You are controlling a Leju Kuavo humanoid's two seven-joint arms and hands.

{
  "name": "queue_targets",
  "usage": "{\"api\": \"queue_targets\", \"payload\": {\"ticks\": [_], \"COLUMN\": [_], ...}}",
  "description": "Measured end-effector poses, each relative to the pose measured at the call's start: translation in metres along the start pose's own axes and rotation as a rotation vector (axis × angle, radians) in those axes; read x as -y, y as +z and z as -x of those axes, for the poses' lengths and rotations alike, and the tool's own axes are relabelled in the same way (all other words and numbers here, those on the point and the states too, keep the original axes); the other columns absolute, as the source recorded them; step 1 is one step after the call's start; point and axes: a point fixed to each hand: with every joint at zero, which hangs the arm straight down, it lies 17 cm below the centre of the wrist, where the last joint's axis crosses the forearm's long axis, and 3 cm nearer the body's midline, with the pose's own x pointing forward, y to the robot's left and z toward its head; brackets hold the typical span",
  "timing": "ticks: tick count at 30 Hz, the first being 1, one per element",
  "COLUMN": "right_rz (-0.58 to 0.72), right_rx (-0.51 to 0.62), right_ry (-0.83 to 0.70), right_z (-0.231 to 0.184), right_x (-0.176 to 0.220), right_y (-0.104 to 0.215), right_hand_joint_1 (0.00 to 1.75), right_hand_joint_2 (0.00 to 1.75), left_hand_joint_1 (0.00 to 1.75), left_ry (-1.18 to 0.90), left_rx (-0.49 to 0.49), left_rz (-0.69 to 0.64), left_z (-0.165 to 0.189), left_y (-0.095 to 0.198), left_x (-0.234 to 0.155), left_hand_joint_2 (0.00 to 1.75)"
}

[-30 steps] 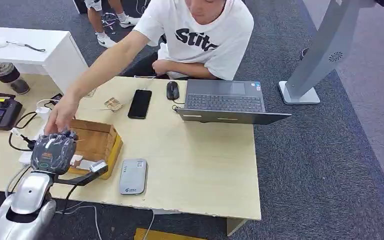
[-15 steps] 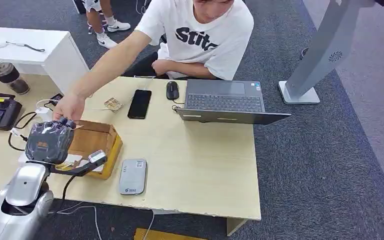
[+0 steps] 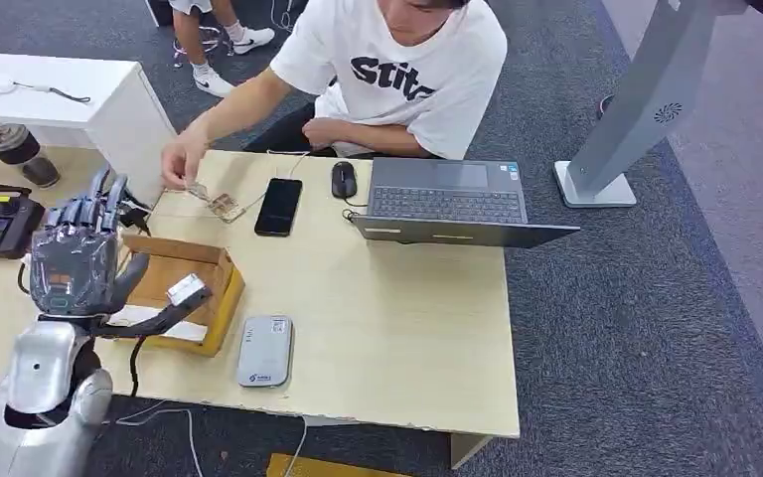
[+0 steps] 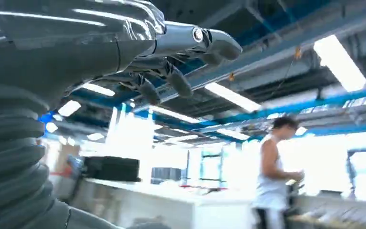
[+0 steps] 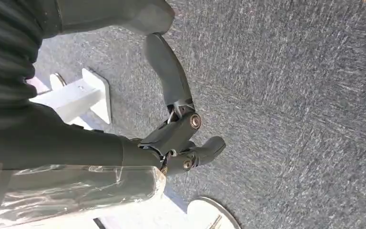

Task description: Pass the card to the sensor for recognition and then transmit it.

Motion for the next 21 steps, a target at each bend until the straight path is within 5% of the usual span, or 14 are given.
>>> {"api": "queue_targets", "payload": {"ticks": [6,12,21], "right_rz": [0.001,0.004,0.015], "right_rx": [-0.018,-0.045,-0.062], "right_ry": [-0.021,-0.059,-0.130], "right_z": [0.011,0.024,0.025], "right_x": [-0.005,-0.011,-0.020], "right_y": [0.001,0.003,0.008], "right_hand_joint_1": [0.00,0.00,0.00], "right_hand_joint_2": [1.75,1.75,1.75], "left_hand_joint_1": [0.00,0.00,0.00], "left_ry": [0.300,0.453,0.395], "left_rx": [-0.186,-0.456,-0.798], "left_rz": [-0.243,-0.428,-0.246], "left_z": [0.048,0.112,0.166], "left_y": [0.023,0.103,0.229], "left_x": [-0.067,-0.097,-0.030], "left_hand_joint_2": [1.75,1.75,1.75]}}
